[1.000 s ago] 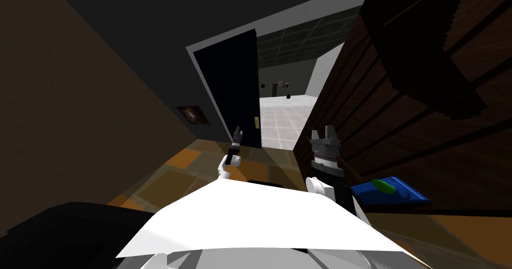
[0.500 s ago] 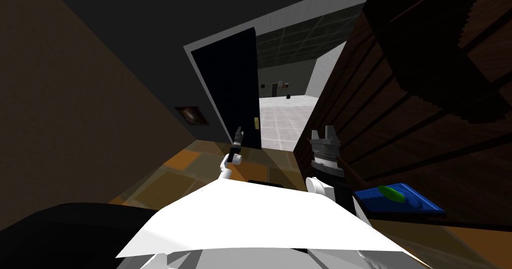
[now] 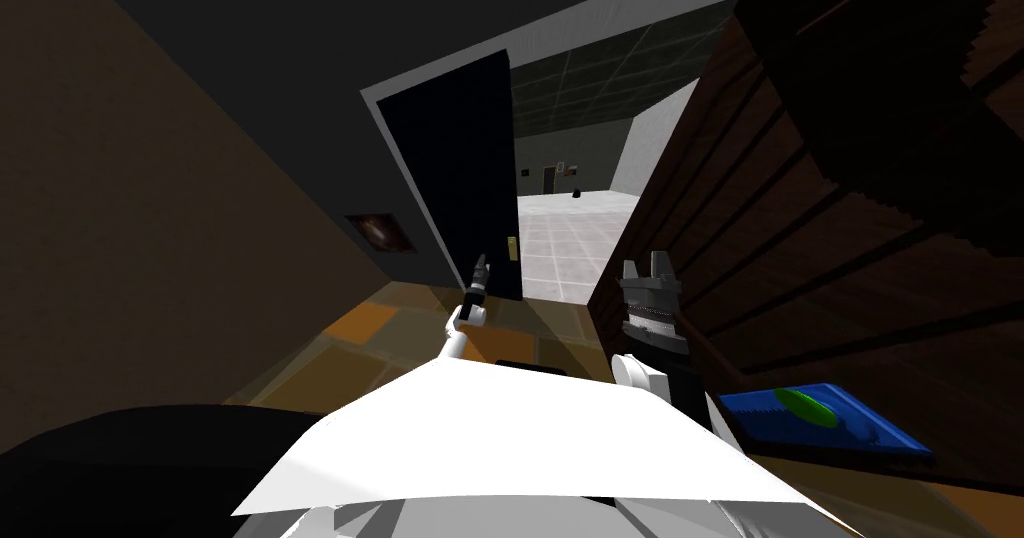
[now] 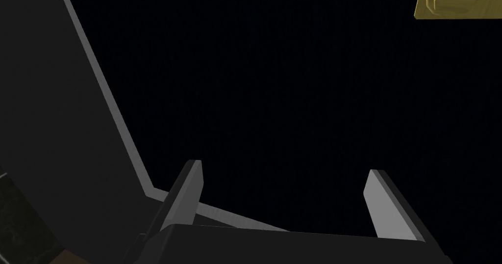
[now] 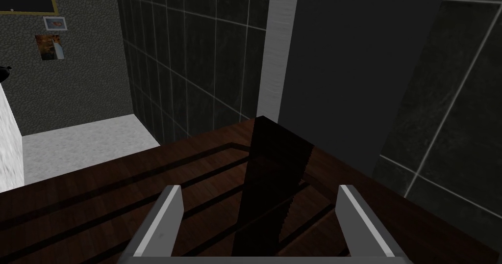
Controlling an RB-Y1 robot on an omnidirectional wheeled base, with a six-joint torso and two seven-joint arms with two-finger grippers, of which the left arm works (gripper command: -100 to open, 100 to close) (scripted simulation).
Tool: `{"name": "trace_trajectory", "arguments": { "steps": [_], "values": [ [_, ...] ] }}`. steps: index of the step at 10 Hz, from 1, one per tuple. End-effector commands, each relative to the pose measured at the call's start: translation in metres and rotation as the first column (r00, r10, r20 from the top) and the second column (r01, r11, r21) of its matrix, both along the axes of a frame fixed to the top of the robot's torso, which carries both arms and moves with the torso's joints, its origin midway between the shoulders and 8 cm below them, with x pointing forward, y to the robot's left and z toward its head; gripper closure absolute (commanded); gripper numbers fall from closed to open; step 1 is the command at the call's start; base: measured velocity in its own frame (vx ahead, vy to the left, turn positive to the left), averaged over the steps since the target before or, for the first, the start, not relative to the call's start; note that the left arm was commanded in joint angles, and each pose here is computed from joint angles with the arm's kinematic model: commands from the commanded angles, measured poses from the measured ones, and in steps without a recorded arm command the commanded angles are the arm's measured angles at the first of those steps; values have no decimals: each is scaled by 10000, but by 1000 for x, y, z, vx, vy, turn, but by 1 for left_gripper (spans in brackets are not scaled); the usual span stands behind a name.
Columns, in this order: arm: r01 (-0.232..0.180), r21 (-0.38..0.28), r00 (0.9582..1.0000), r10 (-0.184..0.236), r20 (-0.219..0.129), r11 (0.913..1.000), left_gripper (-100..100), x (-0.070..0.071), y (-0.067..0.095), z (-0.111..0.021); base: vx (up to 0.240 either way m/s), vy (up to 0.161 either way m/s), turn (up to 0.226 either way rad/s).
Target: Pull the door open
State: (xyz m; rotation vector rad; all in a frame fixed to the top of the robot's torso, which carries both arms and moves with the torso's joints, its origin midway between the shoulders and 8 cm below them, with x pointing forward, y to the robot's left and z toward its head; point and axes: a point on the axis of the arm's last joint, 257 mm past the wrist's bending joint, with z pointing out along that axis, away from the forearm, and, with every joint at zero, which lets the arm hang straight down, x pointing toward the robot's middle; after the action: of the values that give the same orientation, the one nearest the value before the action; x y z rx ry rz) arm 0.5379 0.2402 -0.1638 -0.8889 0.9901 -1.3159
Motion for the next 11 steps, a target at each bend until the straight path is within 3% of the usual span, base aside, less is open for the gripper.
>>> {"name": "trace_trajectory", "arguments": {
  "steps": [1, 5, 8, 11],
  "values": [
    [21, -31, 9999, -21, -165, 10000, -100, 9, -2, -7, 82, 7, -10],
    [49, -117, 9975, -57, -698, 9999, -100, 26, -6, -29, 75, -3, -5],
    [47, -144, 9949, -62, -1002, 9999, -100, 32, -7, -43, 54, -2, -2],
    [86, -236, 9901, -119, -1400, 9997, -100, 46, -13, -57, 79, 3, -5]
  ]
}}
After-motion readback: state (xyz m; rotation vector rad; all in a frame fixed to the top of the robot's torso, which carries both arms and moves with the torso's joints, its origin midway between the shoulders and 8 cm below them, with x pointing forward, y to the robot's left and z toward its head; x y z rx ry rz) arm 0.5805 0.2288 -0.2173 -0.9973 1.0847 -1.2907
